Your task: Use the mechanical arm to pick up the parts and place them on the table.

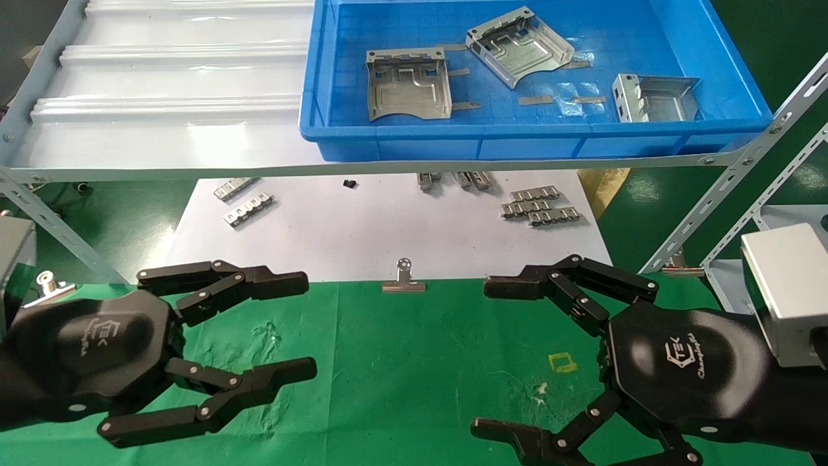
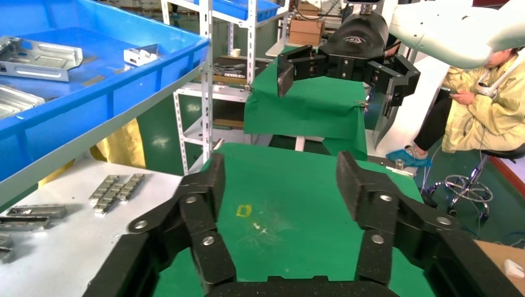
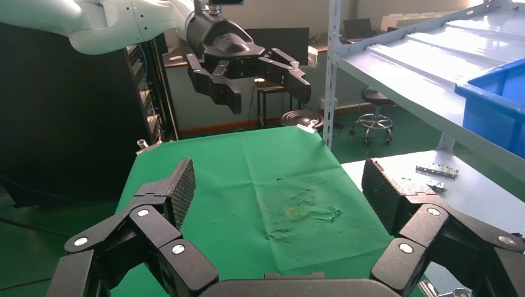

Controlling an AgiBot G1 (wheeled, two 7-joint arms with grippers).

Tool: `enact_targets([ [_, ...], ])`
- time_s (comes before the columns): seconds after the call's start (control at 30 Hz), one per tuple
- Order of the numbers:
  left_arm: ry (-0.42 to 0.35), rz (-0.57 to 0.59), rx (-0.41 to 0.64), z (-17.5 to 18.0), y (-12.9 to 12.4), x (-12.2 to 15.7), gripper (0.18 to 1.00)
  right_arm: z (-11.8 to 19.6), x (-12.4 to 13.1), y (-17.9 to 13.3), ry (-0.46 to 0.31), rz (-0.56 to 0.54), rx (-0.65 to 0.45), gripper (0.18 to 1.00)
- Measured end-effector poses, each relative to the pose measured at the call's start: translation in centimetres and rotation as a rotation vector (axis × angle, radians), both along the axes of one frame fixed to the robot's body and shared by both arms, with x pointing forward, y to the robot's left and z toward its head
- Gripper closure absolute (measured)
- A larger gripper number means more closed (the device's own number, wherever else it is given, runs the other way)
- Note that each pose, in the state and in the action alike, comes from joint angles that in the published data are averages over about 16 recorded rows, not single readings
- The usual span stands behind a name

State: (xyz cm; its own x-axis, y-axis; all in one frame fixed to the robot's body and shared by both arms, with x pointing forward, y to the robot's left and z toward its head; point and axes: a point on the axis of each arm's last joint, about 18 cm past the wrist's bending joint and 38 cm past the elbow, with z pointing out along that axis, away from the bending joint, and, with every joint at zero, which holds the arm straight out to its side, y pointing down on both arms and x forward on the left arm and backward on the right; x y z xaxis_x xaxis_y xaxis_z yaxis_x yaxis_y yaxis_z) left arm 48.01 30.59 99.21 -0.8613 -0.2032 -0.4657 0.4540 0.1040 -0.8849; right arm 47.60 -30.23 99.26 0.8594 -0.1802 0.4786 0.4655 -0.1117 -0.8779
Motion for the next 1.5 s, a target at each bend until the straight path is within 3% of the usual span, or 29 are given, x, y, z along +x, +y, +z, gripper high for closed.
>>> enact_targets([
  [0.43,0.000,0.000,0.000,0.0,0.0,0.0,0.722,0.2,0.1,0.0,-0.006,-0.005,0.002,0.178],
  [0.7,0.000,0.000,0.000,0.0,0.0,0.0,0.870,3.5,2.1,-0.2,-0.080,-0.089,0.059,0.178],
  [1.07,0.000,0.000,0.000,0.0,0.0,0.0,0.977,12.9,10.8,0.3,-0.190,-0.388,0.201,0.178],
  [1.27,0.000,0.000,0.000,0.0,0.0,0.0,0.991,16.6,16.5,1.7,-0.172,-0.569,0.200,0.178],
  [1.5,0.000,0.000,0.000,0.0,0.0,0.0,0.994,18.1,21.4,3.6,-0.124,-0.725,0.120,0.179],
])
